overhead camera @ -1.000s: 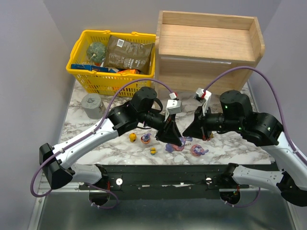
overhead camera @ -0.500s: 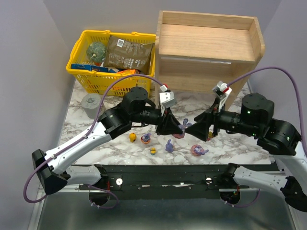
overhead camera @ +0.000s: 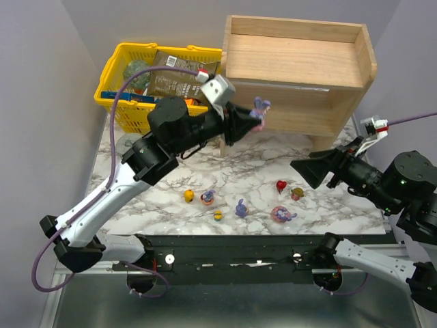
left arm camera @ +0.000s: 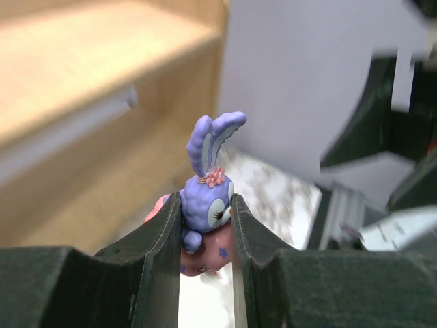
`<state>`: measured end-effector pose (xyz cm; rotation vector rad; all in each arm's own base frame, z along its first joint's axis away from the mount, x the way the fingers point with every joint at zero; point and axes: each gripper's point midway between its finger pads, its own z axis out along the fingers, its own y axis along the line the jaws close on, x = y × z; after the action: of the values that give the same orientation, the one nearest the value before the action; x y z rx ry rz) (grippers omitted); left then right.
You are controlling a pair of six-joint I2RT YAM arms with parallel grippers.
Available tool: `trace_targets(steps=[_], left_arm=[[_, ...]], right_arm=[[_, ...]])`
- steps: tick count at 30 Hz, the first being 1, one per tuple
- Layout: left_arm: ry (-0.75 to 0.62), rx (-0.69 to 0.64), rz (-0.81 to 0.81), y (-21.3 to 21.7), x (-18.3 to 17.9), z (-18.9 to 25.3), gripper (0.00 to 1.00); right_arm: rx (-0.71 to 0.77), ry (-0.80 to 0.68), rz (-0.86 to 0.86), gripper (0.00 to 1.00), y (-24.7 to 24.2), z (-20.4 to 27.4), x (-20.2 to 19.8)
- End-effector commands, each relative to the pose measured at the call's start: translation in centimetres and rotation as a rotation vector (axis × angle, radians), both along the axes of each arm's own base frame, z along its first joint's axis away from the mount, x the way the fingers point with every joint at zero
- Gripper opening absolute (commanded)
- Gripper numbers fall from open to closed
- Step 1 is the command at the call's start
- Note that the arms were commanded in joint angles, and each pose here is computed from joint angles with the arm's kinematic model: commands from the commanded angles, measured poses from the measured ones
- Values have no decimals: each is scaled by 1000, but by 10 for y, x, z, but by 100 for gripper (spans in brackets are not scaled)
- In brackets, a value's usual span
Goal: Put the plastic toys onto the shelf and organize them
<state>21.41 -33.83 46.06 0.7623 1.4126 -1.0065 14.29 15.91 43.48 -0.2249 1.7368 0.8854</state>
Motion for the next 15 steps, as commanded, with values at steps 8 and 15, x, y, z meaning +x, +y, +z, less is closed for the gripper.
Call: trace_targets(steps=[8, 15], left_arm=[[-229, -222, 240, 6, 96, 111, 0], [-247, -129, 110, -20, 130, 89, 0]], right_arm=[[-2, 167, -95, 90, -7, -71, 4], [4, 211, -97, 90, -10, -93, -1]])
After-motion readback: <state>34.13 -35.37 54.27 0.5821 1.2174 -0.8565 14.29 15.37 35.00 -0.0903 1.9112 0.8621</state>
